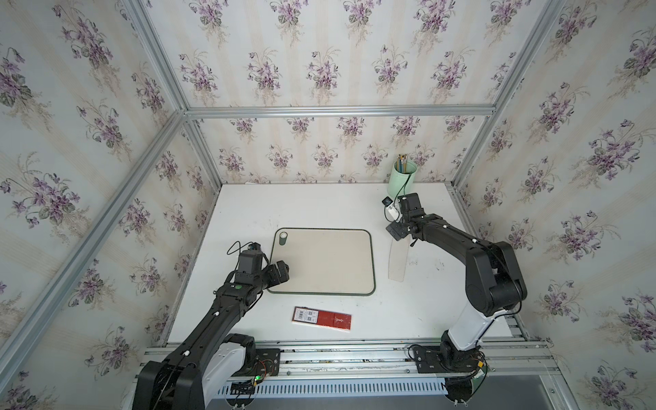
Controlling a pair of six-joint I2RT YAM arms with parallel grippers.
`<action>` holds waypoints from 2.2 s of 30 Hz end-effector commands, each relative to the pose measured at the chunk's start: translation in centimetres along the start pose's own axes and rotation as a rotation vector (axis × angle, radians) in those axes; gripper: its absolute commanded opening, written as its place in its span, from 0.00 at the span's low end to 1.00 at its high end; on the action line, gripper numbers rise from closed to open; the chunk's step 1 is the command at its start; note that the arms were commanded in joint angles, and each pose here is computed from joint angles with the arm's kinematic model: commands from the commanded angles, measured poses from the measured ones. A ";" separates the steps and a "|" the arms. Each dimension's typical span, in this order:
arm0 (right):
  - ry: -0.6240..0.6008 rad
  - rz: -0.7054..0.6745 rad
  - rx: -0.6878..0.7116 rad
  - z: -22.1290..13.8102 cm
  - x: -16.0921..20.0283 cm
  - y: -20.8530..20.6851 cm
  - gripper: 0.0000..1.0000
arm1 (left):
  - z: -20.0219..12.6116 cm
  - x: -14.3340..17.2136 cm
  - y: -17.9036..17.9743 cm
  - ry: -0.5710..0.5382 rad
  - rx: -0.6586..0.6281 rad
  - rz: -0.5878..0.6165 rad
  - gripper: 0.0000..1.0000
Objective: Align the knife with the edge of the cutting board
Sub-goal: Adjust the knife at the center of the board.
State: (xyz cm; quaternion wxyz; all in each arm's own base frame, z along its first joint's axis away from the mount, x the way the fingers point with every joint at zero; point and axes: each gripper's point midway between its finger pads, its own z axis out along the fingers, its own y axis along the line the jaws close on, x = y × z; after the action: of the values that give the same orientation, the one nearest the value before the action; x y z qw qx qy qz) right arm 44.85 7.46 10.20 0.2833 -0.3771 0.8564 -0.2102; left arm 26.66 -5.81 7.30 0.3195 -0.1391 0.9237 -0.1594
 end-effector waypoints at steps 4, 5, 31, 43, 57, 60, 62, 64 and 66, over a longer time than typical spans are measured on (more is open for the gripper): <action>0.171 -0.485 0.035 -0.7 2.4 -0.4 0.98 | -0.3 -0.5 -0.1 -0.032 0.009 0.022 0.99; 0.211 -0.541 0.041 -0.7 3.3 -0.2 0.98 | -0.4 -0.5 -0.1 -0.037 0.007 0.021 1.00; 0.238 -1.042 -0.289 4.2 4.0 4.0 0.85 | -0.9 -0.6 0.2 -0.073 0.001 0.020 1.00; 0.227 -1.040 -0.601 4.9 7.7 9.7 0.83 | -1.3 -0.7 0.5 -0.103 -0.014 0.018 0.99; 0.290 -0.501 -0.709 3.8 11.5 10.7 0.62 | -1.1 -0.6 0.4 -0.088 -0.013 0.020 0.99; 0.333 -0.302 -0.751 3.8 12.5 11.5 0.57 | -1.1 -0.6 0.4 -0.089 -0.013 0.019 0.99; 0.368 -0.150 -0.785 3.9 12.9 12.1 0.49 | -1.1 -0.7 0.4 -0.090 -0.016 0.019 0.99; 0.396 0.029 -0.861 3.4 13.1 12.8 0.44 | -1.2 -0.7 0.5 -0.093 -0.019 0.019 0.99; 0.435 0.208 -0.867 4.0 13.5 12.7 0.43 | -1.3 -0.7 0.5 -0.101 -0.018 0.017 1.00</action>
State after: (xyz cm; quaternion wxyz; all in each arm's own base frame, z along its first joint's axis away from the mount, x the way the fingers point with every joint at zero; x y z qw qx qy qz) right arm 39.00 2.98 -0.44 0.0350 -0.4711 0.8814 -0.0052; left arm 26.21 -5.05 8.25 0.3597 -0.1386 0.9111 -0.1459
